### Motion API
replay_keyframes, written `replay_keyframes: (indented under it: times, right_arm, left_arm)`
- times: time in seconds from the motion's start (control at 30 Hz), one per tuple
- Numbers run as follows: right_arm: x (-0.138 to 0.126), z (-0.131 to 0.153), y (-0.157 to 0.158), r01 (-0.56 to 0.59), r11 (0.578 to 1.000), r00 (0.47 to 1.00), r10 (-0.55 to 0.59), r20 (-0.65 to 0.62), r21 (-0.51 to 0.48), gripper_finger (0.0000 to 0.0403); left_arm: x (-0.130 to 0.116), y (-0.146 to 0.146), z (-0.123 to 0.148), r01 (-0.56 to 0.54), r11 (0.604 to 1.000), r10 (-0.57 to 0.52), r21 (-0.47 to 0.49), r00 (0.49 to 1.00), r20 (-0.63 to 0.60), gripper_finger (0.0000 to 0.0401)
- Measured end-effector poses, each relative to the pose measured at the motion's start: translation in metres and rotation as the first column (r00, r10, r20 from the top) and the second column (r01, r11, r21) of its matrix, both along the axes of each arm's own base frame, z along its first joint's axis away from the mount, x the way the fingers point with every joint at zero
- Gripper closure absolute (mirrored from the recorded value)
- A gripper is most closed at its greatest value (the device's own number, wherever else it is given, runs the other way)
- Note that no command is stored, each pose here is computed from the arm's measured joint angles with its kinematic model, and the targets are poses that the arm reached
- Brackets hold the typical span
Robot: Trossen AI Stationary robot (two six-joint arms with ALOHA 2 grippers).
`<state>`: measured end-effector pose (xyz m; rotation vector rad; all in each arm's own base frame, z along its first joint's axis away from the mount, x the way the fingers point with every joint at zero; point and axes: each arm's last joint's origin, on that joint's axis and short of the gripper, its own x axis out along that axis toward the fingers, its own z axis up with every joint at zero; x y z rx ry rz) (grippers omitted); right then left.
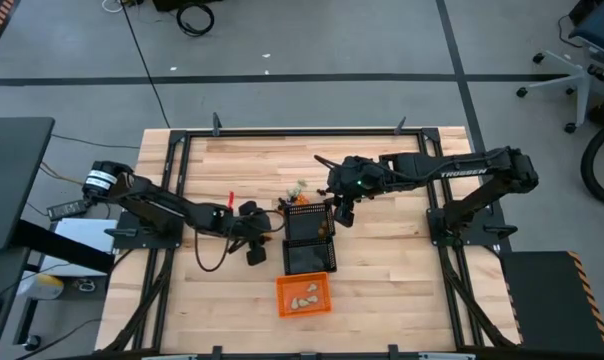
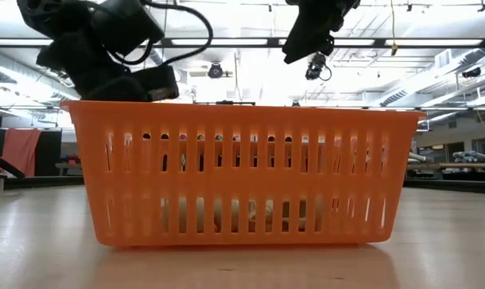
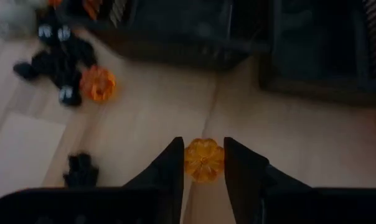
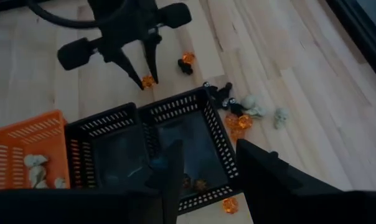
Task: Sort Halloween decoration
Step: Put the orange pumpkin toy into the top black bin
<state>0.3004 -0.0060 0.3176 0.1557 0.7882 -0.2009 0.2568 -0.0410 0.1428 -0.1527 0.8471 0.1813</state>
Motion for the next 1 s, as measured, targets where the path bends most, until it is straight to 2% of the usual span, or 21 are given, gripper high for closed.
replay_keyframes:
  times: [0.17, 0.3, 0.5, 0.73, 1.0]
  right_arm:
    - [-0.001, -0.001, -0.007, 0.055, 0.998, 0.998, -0.055, -0.011, -0.009, 0.0253]
    - [-0.006, -0.004, -0.014, 0.114, 0.993, 0.991, -0.117, -0.066, -0.038, 0.0253]
    - [-0.009, -0.006, -0.022, 0.117, 0.992, 0.988, -0.122, -0.097, -0.053, 0.0253]
    - [-0.009, -0.006, -0.023, 0.096, 0.995, 0.991, -0.097, -0.097, -0.013, 0.0253]
    - [-0.007, -0.005, -0.025, 0.185, 0.983, 0.981, -0.185, -0.06, -0.006, 0.0253]
  left_arm:
    - [0.003, 0.0, 0.007, -0.004, 1.0, 0.004, 0.006, 1.0, 0.025, 0.0308]
    - [0.01, 0.0, 0.015, -0.004, 1.0, 0.004, 0.014, 0.999, 0.05, 0.0308]
    - [0.02, 0.005, 0.028, -0.008, 0.999, 0.005, 0.031, 0.996, 0.091, 0.0308]
    - [0.027, 0.006, 0.039, -0.009, 0.999, 0.005, 0.035, 0.992, 0.126, 0.0308]
    - [0.041, 0.014, 0.047, 0.004, 0.997, -0.024, 0.082, 0.968, 0.251, 0.0307]
